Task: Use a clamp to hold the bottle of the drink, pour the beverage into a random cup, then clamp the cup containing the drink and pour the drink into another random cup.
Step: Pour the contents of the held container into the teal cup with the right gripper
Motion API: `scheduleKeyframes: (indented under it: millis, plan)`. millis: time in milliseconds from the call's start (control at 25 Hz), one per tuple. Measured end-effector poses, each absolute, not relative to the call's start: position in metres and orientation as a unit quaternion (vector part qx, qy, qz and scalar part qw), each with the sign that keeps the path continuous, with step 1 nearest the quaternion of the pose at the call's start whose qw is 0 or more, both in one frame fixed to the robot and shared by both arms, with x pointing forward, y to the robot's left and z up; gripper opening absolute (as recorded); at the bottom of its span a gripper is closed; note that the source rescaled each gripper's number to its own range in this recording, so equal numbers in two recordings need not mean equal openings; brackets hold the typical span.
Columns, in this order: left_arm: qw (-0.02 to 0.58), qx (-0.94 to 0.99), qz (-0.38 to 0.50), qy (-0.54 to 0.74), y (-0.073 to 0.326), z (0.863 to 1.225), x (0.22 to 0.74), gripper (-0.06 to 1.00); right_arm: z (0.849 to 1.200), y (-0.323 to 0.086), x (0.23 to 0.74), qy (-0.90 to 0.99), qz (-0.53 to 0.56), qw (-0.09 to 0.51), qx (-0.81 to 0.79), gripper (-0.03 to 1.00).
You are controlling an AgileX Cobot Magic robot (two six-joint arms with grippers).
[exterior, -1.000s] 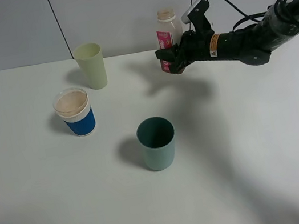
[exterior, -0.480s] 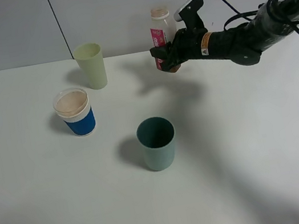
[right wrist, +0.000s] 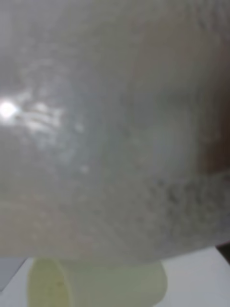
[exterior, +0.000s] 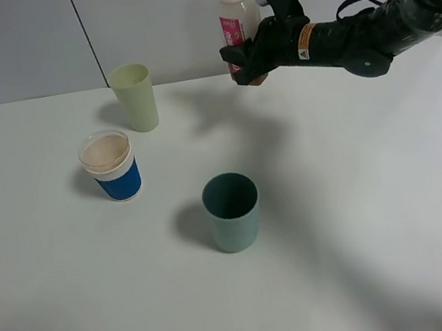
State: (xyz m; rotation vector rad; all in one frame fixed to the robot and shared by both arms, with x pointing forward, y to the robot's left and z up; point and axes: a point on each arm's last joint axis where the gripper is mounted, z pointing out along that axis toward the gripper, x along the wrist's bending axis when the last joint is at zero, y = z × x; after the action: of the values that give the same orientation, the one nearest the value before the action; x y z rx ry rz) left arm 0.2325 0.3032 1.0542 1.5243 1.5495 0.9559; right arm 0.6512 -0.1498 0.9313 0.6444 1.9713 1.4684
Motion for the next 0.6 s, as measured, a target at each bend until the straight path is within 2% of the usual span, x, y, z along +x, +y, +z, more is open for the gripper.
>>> scheduleKeyframes:
  millis: [600]
  plan:
    - [0.374,0.595,0.373,0.605,0.303,1.054,0.233,0.78,0.963,-0.126,0.635,0.767,0.525,0.302,0.212,0.04]
